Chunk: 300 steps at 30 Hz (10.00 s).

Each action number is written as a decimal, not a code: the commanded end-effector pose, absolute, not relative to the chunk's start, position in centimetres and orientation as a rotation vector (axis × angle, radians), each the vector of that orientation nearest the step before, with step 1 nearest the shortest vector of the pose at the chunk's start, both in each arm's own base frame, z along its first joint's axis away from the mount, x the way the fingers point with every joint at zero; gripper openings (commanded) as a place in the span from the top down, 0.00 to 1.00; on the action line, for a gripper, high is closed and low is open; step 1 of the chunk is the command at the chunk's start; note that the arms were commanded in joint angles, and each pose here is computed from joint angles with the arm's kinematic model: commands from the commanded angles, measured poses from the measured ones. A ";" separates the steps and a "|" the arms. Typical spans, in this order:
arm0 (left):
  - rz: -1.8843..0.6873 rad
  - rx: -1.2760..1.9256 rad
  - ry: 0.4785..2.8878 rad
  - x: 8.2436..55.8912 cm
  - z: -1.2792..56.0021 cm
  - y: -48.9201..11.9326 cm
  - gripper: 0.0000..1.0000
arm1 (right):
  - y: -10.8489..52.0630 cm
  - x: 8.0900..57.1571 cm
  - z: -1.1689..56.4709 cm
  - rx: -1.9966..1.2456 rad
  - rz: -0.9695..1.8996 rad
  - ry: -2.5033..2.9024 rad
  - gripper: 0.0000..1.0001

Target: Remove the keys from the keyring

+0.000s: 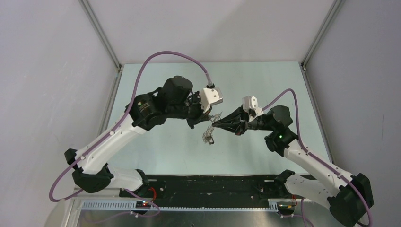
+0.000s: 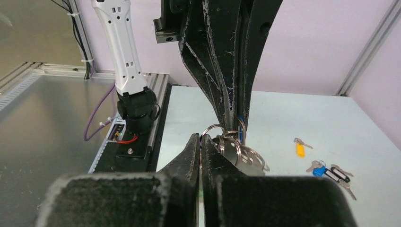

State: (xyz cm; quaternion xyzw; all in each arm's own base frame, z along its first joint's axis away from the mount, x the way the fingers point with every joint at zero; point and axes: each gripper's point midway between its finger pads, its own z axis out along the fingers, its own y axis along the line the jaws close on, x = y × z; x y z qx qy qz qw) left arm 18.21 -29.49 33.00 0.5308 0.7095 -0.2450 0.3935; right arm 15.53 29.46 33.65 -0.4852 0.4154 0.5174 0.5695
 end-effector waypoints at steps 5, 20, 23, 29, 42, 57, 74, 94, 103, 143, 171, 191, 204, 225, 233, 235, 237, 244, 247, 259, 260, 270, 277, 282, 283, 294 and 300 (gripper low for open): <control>-0.519 1.293 1.644 19.8 36.7 -28.5 1.00 | 30.0 13.7 35.5 -1.175 1.343 0.951 1.00; -0.446 1.308 1.477 20.0 39.3 -28.3 1.00 | 31.0 14.0 33.3 -1.141 1.465 1.116 1.00; -0.440 1.308 1.435 19.8 39.9 -28.3 1.00 | 31.2 14.2 32.9 -1.131 1.477 1.146 1.00; -0.427 1.329 1.377 19.4 40.1 -28.5 1.00 | 31.5 14.8 32.1 -1.106 1.502 1.209 1.00; -0.421 1.378 1.341 19.2 38.1 -30.4 1.00 | 32.2 17.8 31.4 -0.923 1.519 1.369 1.00; -0.298 1.332 1.282 20.1 36.6 -29.3 1.00 | 30.2 19.7 31.8 -0.789 1.361 1.415 0.65; -0.289 1.429 1.163 19.0 32.8 -28.6 1.00 | 26.7 22.6 32.2 -0.860 1.095 1.304 0.62; -0.208 1.575 0.982 18.0 31.5 -28.0 1.00 | 31.2 20.6 27.6 -1.121 1.159 1.322 0.68; -0.214 1.581 0.946 17.7 32.0 -28.1 1.00 | 31.2 18.5 28.6 -1.173 1.198 1.226 0.65; -0.283 1.609 0.844 15.7 32.5 -28.2 1.00 | 32.5 16.3 31.7 -1.243 1.290 1.054 0.75; -0.231 1.584 0.886 16.3 32.0 -27.1 1.00 | 31.7 16.6 31.5 -1.169 1.269 1.203 1.00; -0.276 1.592 0.947 15.5 29.0 -26.1 1.00 | 29.8 18.9 34.1 -0.703 1.295 1.219 1.00; -0.217 1.547 0.927 16.1 31.1 -25.5 1.00 | 30.6 17.6 31.0 -0.867 1.299 1.247 0.74; -0.222 1.579 0.818 15.3 32.4 -26.0 1.00 | 32.7 18.0 31.0 -1.206 1.158 1.054 0.73; -0.207 1.578 0.811 15.4 32.6 -25.9 1.00 | 33.4 17.2 29.9 -1.251 1.207 1.077 0.73; -0.196 1.576 0.813 15.5 32.6 -25.8 1.00 | 33.4 16.8 29.6 -1.265 1.221 1.083 0.73; -0.194 1.576 0.811 15.5 32.6 -25.7 1.00 | 33.3 16.4 29.4 -1.277 1.226 1.090 0.73; -0.214 1.588 0.786 15.1 32.7 -26.0 1.00 | 33.6 15.7 29.9 -1.292 1.239 1.057 0.72; -0.213 1.584 0.783 15.1 33.0 -26.0 1.00 | 34.1 15.6 30.0 -1.302 1.252 1.053 0.72; -0.187 1.567 0.775 15.3 33.7 -25.6 1.00 | 34.6 15.4 29.7 -1.318 1.256 1.085 0.86; -0.187 1.565 0.772 15.2 33.8 -25.6 1.00 | 34.5 15.4 29.7 -1.320 1.251 1.082 0.85; -0.187 1.555 0.762 15.1 34.3 -25.4 1.00 | 34.7 14.8 30.2 -1.326 1.302 1.058 0.78; -0.177 1.545 0.766 15.2 34.4 -25.1 1.00 | 34.6 14.6 30.4 -1.325 1.316 1.056 1.00; -0.173 1.543 0.775 15.2 34.2 -25.0 1.00 | 34.3 14.6 30.5 -1.310 1.309 1.079 1.00; -0.173 1.546 0.779 15.3 34.0 -25.0 1.00 | 34.3 14.8 30.6 -1.294 1.302 1.093 1.00; -0.197 1.527 0.852 15.0 31.8 -24.0 1.00 | 31.9 17.8 32.4 -0.982 1.268 1.276 1.00; -0.233 1.520 0.894 14.8 30.7 -23.9 1.00 | 30.9 19.2 31.6 -0.859 1.222 1.348 1.00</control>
